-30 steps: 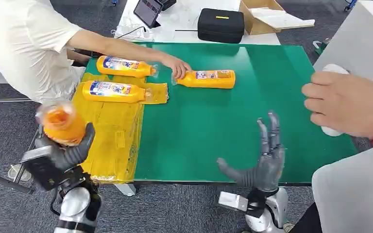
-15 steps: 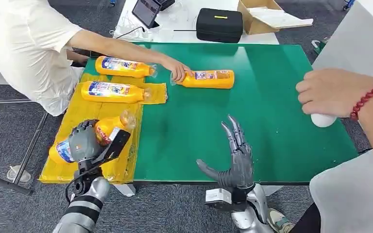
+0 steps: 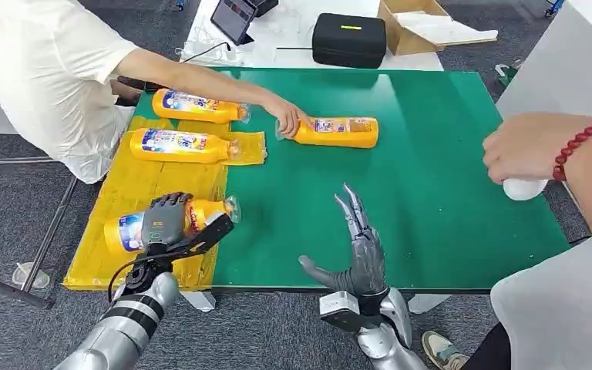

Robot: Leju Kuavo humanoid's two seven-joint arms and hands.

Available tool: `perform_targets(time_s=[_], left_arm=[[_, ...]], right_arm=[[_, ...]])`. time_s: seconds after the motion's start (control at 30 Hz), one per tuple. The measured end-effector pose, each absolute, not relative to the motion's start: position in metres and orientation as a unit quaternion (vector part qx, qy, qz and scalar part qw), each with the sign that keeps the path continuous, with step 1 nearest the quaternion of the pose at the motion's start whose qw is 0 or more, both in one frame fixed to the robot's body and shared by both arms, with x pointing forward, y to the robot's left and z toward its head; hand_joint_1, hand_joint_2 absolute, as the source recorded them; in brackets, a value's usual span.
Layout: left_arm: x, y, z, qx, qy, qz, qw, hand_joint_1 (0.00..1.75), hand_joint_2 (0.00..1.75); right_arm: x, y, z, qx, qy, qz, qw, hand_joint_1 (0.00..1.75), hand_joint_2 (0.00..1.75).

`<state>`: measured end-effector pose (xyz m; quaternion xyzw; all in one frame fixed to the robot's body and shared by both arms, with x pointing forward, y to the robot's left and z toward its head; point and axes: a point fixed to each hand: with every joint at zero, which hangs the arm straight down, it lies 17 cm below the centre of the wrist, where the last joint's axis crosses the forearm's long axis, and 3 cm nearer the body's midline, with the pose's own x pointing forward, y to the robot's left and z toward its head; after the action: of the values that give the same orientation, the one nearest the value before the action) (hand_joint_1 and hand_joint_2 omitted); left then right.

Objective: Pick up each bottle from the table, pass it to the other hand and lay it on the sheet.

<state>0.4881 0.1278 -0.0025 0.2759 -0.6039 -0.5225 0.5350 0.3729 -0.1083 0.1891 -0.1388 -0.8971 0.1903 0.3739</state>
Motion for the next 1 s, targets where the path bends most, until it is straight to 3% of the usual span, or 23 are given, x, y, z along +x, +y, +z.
perform_targets(time_s=[0.47, 1.0], left_arm=[[0.469, 0.104, -0.025, 0.156, -0.579, -0.597, 0.533, 0.0, 1.75], [0.463, 0.105, -0.024, 0.114, -0.591, -0.598, 0.529, 0.0, 1.75]], right_arm=[[0.376, -0.1, 0.181, -0.113, -0.895, 0.191, 0.387, 0.0, 1.75], [0.378, -0.097, 0.175, -0.108, -0.893, 0.202, 0.388, 0.0, 1.75]])
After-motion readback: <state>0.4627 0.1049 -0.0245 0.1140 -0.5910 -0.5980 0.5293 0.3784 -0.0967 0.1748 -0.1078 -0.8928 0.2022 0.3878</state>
